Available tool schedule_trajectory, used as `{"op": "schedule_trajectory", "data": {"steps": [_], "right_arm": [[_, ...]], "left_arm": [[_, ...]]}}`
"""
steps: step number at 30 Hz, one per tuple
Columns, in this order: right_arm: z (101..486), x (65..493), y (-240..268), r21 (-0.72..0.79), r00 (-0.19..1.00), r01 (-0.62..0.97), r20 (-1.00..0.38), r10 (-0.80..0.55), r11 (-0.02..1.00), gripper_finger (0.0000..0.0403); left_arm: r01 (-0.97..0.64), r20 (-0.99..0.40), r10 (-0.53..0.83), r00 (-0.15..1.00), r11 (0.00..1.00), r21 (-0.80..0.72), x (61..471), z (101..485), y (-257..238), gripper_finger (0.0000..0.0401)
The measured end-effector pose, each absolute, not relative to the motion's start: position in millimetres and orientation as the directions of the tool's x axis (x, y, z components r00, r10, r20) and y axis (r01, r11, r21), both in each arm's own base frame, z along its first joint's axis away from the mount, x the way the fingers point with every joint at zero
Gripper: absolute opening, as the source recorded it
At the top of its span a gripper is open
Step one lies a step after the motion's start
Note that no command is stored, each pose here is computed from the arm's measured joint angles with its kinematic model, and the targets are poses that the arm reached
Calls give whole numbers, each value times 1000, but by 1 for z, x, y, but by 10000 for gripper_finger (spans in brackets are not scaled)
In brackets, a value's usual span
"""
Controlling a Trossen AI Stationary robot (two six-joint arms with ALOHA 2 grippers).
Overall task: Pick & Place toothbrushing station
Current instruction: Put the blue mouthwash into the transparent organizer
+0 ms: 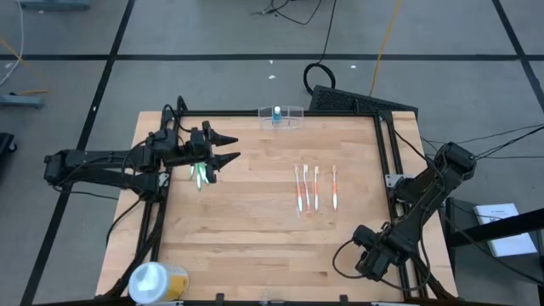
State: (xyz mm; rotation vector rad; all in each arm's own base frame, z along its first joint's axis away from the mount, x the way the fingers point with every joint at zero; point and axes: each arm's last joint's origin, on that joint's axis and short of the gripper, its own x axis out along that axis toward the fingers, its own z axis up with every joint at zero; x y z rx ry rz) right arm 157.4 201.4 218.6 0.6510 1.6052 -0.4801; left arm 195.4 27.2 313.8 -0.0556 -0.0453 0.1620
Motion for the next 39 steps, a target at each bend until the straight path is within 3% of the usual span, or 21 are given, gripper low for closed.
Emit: {"op": "schedule_trajectory", "data": {"steps": [10,18,29,33,39], "right_arm": [[219,159,204,97,-44,631,-986,161,770,93],[221,160,202,117,-26,577,-987,161,809,92],[252,166,165,154,232,449,-971,52,880,92],[263,174,144,133,320,384,-947,3,914,92],[270,193,110,75,347,278,-937,-28,958,91]], "left_arm": [[-160,40,162,986,986,-57,195,314,27,230],[-160,40,162,986,986,-57,195,314,27,230],[-160,-54,154,987,979,-127,216,296,30,230],[-112,-166,87,982,983,-148,240,270,31,230],[-3,-153,-38,988,965,-260,273,242,31,230]]}}
